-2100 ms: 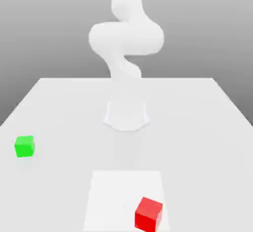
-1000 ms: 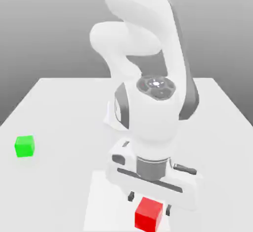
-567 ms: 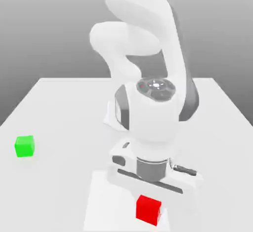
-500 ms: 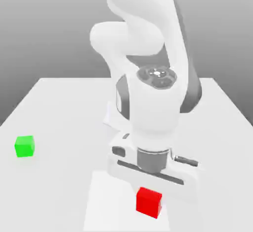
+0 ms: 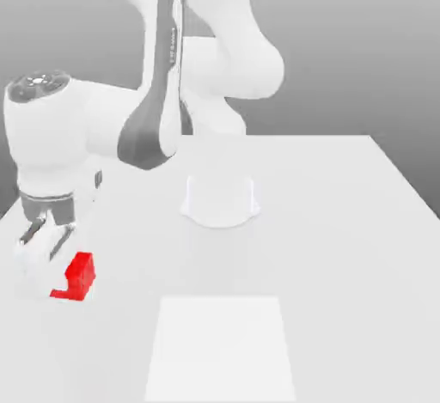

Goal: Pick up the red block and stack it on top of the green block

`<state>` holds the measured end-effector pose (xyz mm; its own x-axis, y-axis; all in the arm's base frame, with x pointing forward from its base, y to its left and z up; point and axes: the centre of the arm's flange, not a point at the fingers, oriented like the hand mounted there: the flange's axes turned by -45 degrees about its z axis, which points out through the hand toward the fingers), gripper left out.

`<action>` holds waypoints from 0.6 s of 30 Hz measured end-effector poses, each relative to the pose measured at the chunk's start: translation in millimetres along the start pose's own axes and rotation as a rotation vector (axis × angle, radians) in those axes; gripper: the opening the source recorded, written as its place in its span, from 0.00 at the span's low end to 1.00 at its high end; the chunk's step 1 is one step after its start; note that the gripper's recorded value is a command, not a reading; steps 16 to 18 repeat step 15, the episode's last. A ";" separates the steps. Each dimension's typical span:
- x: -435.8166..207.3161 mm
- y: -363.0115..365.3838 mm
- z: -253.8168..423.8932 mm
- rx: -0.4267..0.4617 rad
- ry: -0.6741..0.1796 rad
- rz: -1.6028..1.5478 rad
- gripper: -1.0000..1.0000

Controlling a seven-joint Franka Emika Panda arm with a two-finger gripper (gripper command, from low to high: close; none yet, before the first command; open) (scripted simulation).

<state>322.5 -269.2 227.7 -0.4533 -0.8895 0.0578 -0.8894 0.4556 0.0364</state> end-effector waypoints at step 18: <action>119.4 81.2 54.8 0.012 -0.070 0.836 1.00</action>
